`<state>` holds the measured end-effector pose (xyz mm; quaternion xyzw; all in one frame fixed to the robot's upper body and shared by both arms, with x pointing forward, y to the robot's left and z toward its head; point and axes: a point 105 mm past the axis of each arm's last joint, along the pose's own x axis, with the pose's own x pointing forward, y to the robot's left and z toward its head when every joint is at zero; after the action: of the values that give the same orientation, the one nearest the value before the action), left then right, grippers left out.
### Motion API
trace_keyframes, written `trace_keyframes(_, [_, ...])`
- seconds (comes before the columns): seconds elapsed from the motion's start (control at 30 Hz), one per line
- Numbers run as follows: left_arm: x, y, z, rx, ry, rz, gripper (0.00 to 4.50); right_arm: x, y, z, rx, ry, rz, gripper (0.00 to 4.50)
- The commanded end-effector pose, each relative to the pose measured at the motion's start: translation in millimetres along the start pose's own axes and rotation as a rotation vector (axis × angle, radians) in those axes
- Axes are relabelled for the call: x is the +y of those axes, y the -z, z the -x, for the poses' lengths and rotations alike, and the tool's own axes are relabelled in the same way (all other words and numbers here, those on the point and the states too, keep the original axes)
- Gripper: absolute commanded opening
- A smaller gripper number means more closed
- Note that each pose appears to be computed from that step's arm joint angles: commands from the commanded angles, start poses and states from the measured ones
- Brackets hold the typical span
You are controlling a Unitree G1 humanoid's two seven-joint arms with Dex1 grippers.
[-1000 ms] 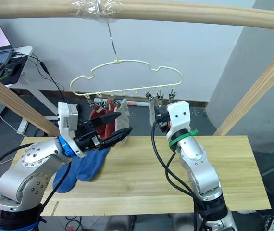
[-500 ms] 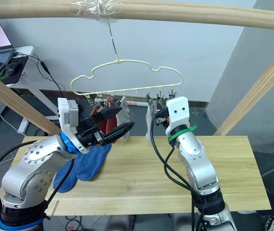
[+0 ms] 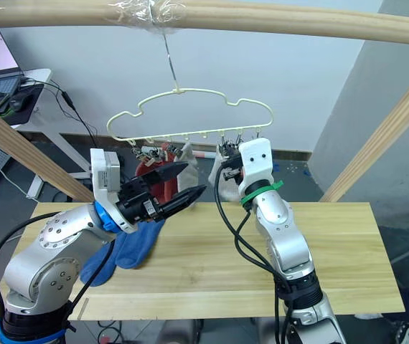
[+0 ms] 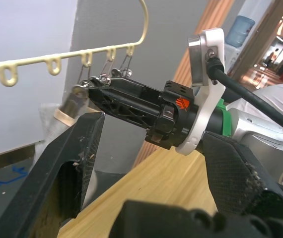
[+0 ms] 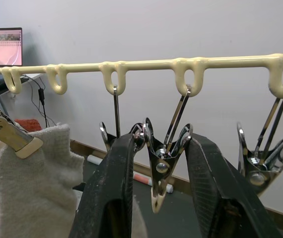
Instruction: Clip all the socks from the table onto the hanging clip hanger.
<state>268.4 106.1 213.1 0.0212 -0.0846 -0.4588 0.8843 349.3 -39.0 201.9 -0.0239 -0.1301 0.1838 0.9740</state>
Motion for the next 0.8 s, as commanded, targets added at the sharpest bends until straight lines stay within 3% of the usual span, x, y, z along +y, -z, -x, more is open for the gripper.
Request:
trace_keyframes(0.03, [-11, -11, -2, -0.040, 0.035, -0.020, 3.56, -3, -17, -2, -0.070, 0.003, 0.011, 1.57])
trace_keyframes(0.33, [-13, -13, -3, -0.050, 0.040, -0.010, 3.56, -6, -22, -4, -0.093, 0.018, 0.005, 1.57])
trace_keyframes(0.8, [-14, -9, -3, -0.040, 0.044, -0.002, 3.56, -8, -9, 18, -0.066, -0.041, 0.080, 1.57])
